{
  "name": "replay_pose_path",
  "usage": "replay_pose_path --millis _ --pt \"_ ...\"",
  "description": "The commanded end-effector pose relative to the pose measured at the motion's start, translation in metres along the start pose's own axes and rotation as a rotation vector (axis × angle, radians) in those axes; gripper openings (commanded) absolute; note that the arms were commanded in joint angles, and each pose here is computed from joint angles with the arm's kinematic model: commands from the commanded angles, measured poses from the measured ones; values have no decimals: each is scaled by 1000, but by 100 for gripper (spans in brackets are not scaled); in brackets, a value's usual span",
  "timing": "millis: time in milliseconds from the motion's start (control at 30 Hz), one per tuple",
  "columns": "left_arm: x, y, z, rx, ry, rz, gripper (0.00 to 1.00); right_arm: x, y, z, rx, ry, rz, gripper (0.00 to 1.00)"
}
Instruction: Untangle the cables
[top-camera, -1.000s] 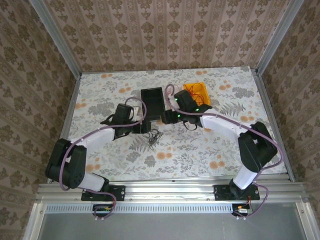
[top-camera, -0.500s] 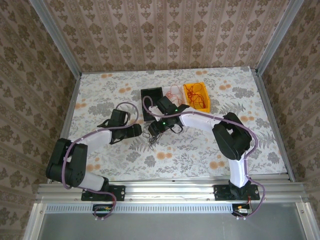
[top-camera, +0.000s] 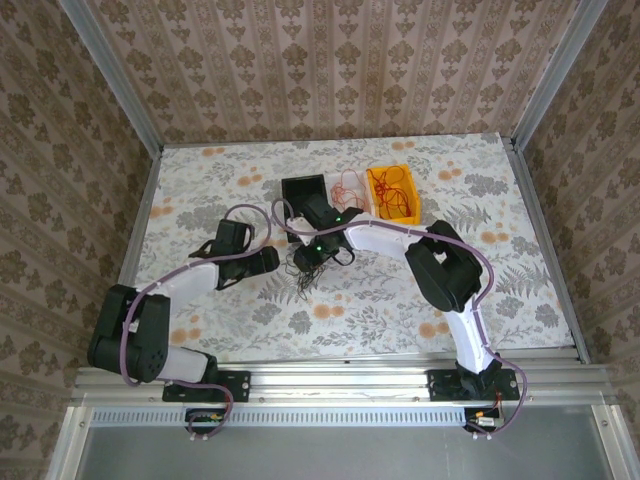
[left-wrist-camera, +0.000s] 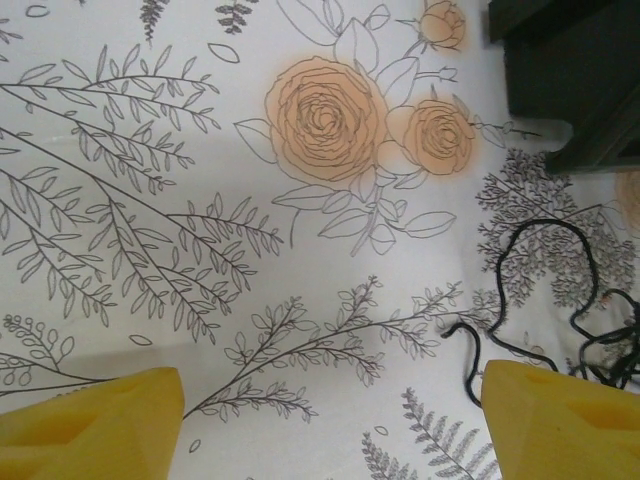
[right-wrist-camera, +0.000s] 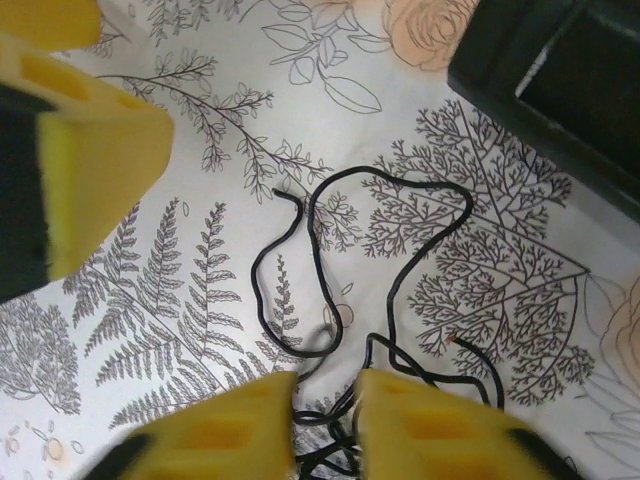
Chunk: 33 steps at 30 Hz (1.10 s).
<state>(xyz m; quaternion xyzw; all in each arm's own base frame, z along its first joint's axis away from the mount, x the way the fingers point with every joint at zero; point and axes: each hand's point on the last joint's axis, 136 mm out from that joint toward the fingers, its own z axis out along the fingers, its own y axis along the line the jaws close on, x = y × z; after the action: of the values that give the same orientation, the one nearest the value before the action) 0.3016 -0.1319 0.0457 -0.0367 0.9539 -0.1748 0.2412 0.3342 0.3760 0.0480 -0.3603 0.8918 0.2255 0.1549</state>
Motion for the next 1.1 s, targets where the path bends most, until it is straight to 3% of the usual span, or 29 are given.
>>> replay_pose_path --millis 0,133,367,467,567,833,1000,1067 --pt "5 -16 -4 81 15 69 77 0 -3 -3 32 2 -14 7" --pt "14 -55 -12 215 13 246 76 -6 -11 -36 42 -91 28 1" --pt "34 -103 -11 337 57 464 75 0 -36 -90 -59 -227 277 1" --pt "32 -108 6 288 71 504 73 10 -44 -95 -69 -233 333 1" --pt "21 -107 23 215 55 500 63 18 -49 -97 -59 -226 352 1" --pt "5 -91 55 8 36 544 58 23 -51 -106 -58 -242 367 1" --pt "15 -92 70 12 79 550 48 24 -50 -110 -56 -245 364 2" --pt "20 -91 75 12 96 548 38 24 -51 -113 -46 -251 365 1"
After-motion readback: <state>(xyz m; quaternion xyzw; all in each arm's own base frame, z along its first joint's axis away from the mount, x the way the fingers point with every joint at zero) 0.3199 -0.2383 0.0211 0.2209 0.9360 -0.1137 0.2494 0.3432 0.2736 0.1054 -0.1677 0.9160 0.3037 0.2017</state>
